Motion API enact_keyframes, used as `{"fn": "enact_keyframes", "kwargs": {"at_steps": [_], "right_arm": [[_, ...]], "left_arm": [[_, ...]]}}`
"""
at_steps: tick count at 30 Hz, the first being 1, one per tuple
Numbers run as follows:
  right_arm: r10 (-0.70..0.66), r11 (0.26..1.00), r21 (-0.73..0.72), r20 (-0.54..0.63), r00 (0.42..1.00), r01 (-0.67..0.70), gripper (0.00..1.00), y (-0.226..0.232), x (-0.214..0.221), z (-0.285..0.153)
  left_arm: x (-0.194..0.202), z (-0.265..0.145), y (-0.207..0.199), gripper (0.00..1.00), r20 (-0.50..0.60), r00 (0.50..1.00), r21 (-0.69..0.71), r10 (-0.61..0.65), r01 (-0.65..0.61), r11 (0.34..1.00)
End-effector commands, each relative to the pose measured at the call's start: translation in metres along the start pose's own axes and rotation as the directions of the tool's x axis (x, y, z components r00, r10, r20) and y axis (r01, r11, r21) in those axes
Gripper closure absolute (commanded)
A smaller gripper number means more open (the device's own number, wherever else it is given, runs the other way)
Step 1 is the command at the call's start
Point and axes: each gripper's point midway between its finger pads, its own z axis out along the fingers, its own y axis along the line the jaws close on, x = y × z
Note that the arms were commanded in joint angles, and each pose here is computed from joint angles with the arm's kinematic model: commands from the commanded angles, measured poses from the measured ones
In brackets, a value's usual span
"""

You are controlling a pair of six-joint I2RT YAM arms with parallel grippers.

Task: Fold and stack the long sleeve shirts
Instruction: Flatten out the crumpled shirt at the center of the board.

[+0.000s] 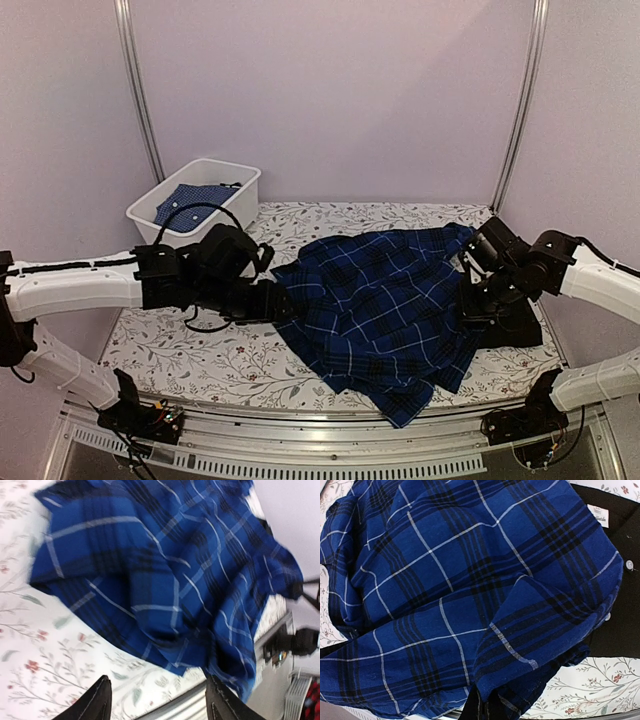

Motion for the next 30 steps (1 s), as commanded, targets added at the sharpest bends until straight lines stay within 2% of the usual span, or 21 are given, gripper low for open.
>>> {"fn": "enact_keyframes", "kwargs": {"at_steps": [1,4,8,12,16,19,21,24,27,30], "right_arm": [[-0.016,0.997,-0.081,0.025,1.0,0.018,0.98,0.026,-0.004,0.006],[-0.019,0.996,-0.092,0.026,0.999,0.021,0.97,0.032,-0.005,0.01],[-0.025,0.994,-0.109,0.025,0.999,0.027,0.96,0.04,-0.006,0.014],[-0.028,0.993,-0.113,0.026,0.999,0.03,0.96,0.042,-0.006,0.017],[-0.033,0.992,-0.118,0.032,0.999,0.037,0.96,0.043,-0.007,0.017],[-0.036,0.992,-0.116,0.032,0.999,0.04,0.96,0.043,-0.007,0.018],[-0.039,0.992,-0.115,0.034,0.999,0.042,0.96,0.042,-0.006,0.019],[-0.049,0.991,-0.122,0.032,0.998,0.052,0.96,0.043,-0.005,0.02],[-0.064,0.988,-0.141,0.02,0.998,0.067,0.97,0.048,-0.003,0.021],[-0.089,0.979,-0.182,0.017,0.996,0.09,0.98,0.06,-0.002,0.017]], "left_arm": [[-0.04,-0.004,0.076,0.37,0.165,0.979,-0.112,-0.121,0.14,0.984],[-0.059,0.005,0.11,0.37,0.199,0.968,-0.116,-0.151,0.176,0.978],[-0.068,0.033,0.142,0.36,0.163,0.974,-0.133,-0.156,0.178,0.975],[-0.068,0.065,0.154,0.33,0.111,0.981,-0.115,-0.161,0.173,0.978],[-0.066,0.089,0.156,0.35,0.075,0.981,-0.092,-0.179,0.185,0.978],[-0.061,0.099,0.155,0.47,0.055,0.978,-0.074,-0.201,0.205,0.976],[-0.06,0.101,0.155,0.64,0.05,0.977,-0.075,-0.209,0.213,0.974],[-0.078,0.09,0.15,0.97,0.099,0.976,-0.086,-0.192,0.2,0.976],[-0.109,0.057,0.153,1.0,0.187,0.972,-0.175,-0.145,0.178,0.968],[-0.151,0.002,0.162,1.0,0.284,0.956,-0.287,-0.076,0.16,0.945]]}}
